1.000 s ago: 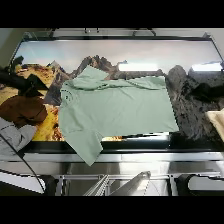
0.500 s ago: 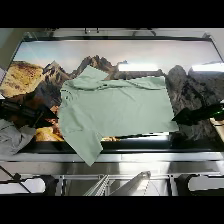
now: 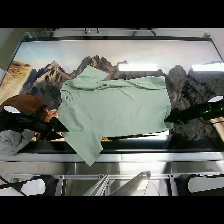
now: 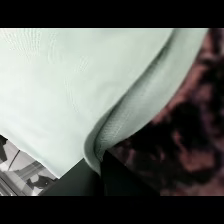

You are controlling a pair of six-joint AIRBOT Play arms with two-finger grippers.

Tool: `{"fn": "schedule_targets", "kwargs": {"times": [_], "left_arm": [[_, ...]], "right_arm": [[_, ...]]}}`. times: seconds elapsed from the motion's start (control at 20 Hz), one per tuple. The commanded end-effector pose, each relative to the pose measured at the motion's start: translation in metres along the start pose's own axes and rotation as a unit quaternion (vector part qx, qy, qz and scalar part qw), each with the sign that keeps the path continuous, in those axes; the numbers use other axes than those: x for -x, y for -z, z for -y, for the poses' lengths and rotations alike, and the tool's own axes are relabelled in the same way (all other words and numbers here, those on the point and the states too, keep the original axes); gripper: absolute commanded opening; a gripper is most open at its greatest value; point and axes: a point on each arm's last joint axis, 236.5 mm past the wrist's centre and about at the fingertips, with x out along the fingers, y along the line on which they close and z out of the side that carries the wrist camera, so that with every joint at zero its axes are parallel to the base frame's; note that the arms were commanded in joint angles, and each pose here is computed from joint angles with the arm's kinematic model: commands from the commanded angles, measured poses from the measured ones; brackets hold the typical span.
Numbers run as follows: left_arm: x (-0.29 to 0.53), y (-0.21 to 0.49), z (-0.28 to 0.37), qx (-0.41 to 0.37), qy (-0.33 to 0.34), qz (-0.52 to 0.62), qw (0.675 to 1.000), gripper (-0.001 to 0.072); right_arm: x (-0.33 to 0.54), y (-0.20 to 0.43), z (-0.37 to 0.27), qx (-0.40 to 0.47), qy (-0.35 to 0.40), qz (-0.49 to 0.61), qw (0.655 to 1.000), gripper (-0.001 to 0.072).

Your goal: Fold the shirts.

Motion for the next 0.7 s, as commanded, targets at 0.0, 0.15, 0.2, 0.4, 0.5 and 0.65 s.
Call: {"fn": "schedule_targets", "kwargs": {"times": [0.0, 0.15, 0.2, 0.4, 0.5, 0.65], "left_arm": [[-0.020, -0.004, -0.006, -0.009, -0.026, 0.016, 0.999, 0.0507], [-0.028, -0.016, -0.001, -0.026, -0.040, 0.041, 0.998, 0.0504], [-0.030, -0.019, 0.001, -0.033, -0.044, 0.046, 0.997, 0.0432], [-0.030, -0.025, 0.046, -0.093, 0.015, 0.053, 0.994, 0.0028], [-0.008, -0.024, 0.091, -0.145, 0.073, 0.062, 0.985, 0.0025], [0.072, -0.007, 0.184, -0.262, 0.179, 0.125, 0.940, 0.0025]], "right_arm": [[-0.001, -0.002, -0.012, -0.002, -0.023, 0.004, 1.000, 0.0015], [-0.001, -0.001, -0.014, -0.002, -0.025, 0.001, 1.000, 0.0016], [-0.001, 0.000, -0.015, -0.002, -0.027, -0.001, 1.000, 0.0016], [0.006, 0.006, -0.026, 0.003, -0.040, -0.010, 0.999, 0.0015], [0.023, 0.000, -0.043, 0.013, -0.056, 0.016, 0.998, 0.0015], [0.087, -0.024, -0.098, 0.048, -0.116, 0.114, 0.986, 0.0015]]}}
